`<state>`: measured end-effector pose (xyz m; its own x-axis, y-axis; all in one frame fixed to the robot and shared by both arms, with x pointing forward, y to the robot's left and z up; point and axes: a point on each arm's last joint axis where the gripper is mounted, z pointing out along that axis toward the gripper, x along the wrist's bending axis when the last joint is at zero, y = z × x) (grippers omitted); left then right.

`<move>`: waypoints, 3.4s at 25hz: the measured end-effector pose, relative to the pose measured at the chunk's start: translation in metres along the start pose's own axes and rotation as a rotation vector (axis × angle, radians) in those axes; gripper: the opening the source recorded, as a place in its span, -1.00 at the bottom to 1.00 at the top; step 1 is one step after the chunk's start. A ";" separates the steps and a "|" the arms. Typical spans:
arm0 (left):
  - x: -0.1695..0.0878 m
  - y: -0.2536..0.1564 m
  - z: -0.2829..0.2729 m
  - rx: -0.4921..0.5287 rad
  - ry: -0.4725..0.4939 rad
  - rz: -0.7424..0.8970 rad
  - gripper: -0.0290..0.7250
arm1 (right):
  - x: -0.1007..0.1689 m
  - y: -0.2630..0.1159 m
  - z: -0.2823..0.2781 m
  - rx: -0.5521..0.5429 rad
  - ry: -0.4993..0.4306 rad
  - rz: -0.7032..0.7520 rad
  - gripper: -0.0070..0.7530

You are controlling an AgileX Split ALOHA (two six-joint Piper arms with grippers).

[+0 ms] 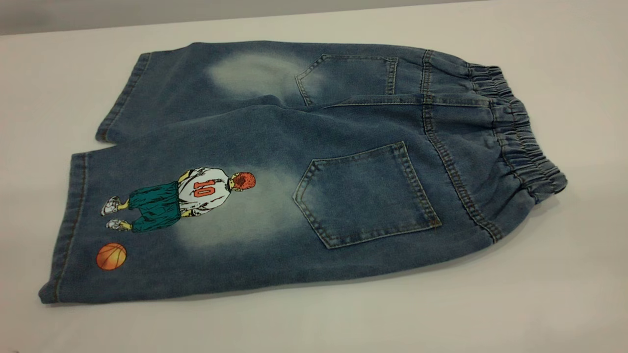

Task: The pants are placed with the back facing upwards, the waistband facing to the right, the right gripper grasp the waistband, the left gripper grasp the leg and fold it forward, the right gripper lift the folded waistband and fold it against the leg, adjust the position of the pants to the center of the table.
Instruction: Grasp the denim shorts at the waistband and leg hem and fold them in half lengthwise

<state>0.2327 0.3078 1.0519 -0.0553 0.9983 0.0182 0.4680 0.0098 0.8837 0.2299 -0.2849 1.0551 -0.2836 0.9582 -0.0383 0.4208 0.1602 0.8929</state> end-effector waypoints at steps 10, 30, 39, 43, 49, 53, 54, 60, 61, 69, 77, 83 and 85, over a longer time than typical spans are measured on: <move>0.000 0.000 0.000 0.000 0.000 0.000 0.45 | 0.000 0.000 0.000 0.000 0.000 0.000 0.52; 0.000 0.000 0.000 0.000 0.000 0.000 0.45 | 0.000 0.000 0.000 0.000 0.000 0.000 0.52; 0.001 0.030 -0.002 -0.050 0.016 -0.007 0.45 | -0.004 0.030 0.000 -0.036 -0.008 0.100 0.52; 0.000 0.064 0.002 -0.047 0.013 -0.017 0.45 | -0.009 0.067 0.008 -0.069 0.007 0.133 0.52; -0.004 0.132 0.026 -0.052 -0.002 -0.017 0.45 | -0.020 0.129 0.035 -0.133 0.019 0.192 0.52; -0.007 0.177 0.051 -0.052 -0.004 -0.011 0.45 | -0.027 0.156 0.065 -0.115 0.032 0.239 0.52; -0.007 0.187 0.061 -0.043 -0.004 -0.009 0.45 | -0.029 0.160 0.075 -0.089 0.033 0.246 0.52; -0.014 0.221 0.133 0.021 -0.012 -0.003 0.45 | -0.036 0.169 0.133 0.090 0.068 0.318 0.52; -0.016 0.221 0.147 0.036 -0.020 -0.008 0.45 | -0.037 0.168 0.143 0.134 0.080 0.328 0.52; -0.024 0.213 0.229 0.062 -0.054 -0.044 0.45 | -0.034 0.151 0.215 0.344 0.222 0.320 0.52; -0.027 0.204 0.262 0.086 -0.056 -0.030 0.45 | -0.045 0.119 0.276 0.481 0.324 0.383 0.52; -0.027 0.203 0.265 0.087 -0.057 -0.012 0.45 | -0.085 0.089 0.302 0.535 0.383 0.535 0.52; -0.027 0.203 0.265 0.083 -0.057 -0.013 0.45 | -0.100 0.079 0.305 0.536 0.413 0.592 0.52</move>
<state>0.5626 0.2981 1.1072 -0.0122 0.9997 -0.0219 0.5394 0.0250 0.8417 0.5546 -0.2960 0.9927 -0.1358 0.7738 0.6186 0.9130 -0.1447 0.3814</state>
